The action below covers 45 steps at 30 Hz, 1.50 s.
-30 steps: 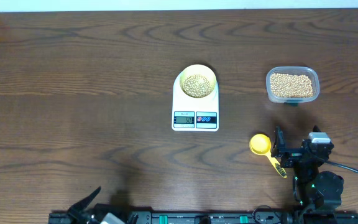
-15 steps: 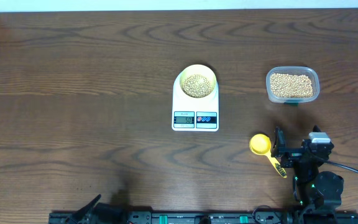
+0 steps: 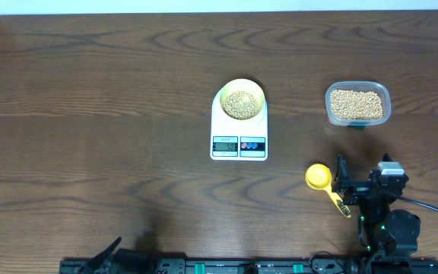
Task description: Scoop item into bowl and weigh 50g on scale
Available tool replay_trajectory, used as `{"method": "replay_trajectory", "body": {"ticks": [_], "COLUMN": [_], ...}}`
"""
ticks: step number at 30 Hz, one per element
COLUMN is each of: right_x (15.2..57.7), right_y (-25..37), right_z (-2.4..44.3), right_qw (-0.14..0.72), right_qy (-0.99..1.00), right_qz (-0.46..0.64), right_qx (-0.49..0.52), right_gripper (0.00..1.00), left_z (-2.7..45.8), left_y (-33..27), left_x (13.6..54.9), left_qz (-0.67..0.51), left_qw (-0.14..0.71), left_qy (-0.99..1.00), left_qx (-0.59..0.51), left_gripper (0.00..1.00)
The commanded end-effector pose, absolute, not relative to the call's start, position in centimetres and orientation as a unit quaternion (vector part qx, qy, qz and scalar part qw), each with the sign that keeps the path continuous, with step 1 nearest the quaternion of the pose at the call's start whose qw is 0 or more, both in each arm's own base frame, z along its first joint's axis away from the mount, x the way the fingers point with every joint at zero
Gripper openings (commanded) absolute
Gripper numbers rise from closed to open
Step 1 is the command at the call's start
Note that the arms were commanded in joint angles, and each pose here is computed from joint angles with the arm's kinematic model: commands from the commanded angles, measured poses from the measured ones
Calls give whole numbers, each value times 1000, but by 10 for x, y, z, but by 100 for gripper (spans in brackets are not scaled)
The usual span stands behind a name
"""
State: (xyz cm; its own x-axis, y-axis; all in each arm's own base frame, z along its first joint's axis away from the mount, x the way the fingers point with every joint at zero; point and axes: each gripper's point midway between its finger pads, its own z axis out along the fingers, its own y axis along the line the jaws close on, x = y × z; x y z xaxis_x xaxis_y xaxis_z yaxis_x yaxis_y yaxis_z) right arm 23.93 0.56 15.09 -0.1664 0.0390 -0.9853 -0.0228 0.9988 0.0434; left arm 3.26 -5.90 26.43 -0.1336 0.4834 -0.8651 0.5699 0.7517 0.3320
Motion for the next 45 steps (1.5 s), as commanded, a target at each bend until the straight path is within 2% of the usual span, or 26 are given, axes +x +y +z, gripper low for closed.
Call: {"method": "replay_trajectory", "body": {"ticks": [1,8,14,30,36,45], "right_x": [239,239,239,239,239,239], "right_y": [1,1,1,1,1,1], "right_z": [150,150,150,150,150,150], "right_qw": [647,647,647,647,647,647], "right_qy": [763,763,763,763,763,763], "right_qz": [13,13,13,13,13,13], "right_qx": [8,8,8,8,8,8], "right_gripper": [99,99,99,99,99,99], "left_z": [263,276,279,234,224,202], "left_y": [-58,-58,-43,-53,-47,-40], "left_x": [35,40,62,147,170,189], "left_qz": [-37,-24,22,31,8,9], "left_qw": [557,581,591,596,608,606], "left_qy": [756,738,743,742,761,774], "left_qx": [341,344,314,305,227,183], "left_gripper": [98,98,98,98,98,98]}}
